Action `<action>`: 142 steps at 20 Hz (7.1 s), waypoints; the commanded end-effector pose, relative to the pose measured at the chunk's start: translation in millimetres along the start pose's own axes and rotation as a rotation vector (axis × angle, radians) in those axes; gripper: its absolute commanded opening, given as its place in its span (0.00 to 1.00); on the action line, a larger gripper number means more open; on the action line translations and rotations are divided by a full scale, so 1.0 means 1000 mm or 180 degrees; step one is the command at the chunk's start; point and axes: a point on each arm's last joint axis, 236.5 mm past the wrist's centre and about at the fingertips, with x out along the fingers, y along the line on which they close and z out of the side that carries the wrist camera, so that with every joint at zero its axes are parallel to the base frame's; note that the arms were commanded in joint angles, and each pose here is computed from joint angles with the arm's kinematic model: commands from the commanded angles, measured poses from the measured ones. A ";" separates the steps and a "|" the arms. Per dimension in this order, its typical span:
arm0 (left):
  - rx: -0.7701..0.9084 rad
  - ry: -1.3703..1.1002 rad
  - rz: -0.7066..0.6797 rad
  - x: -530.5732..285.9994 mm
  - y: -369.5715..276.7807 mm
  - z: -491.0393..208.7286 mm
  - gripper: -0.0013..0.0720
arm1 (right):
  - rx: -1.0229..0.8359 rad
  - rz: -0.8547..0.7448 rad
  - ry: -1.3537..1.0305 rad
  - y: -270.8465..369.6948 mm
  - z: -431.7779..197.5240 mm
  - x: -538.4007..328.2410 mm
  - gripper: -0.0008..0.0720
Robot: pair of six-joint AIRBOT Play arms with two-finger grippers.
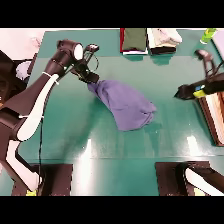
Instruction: Fold the shirts.
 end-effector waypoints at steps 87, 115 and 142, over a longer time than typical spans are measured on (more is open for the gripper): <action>-0.1382 0.0454 -0.0052 -0.012 0.047 -0.225 0.74 | 0.1067 -0.0282 0.0813 -0.105 -0.099 0.113 0.72; -0.1781 0.0255 -0.0598 0.054 0.019 -0.184 0.09 | 0.0974 -0.0322 0.0527 -0.098 -0.084 0.088 0.04; -0.0553 -0.4540 0.0168 -0.589 0.025 -0.138 0.05 | -0.0330 -0.1083 -0.2865 0.037 0.063 -0.384 0.04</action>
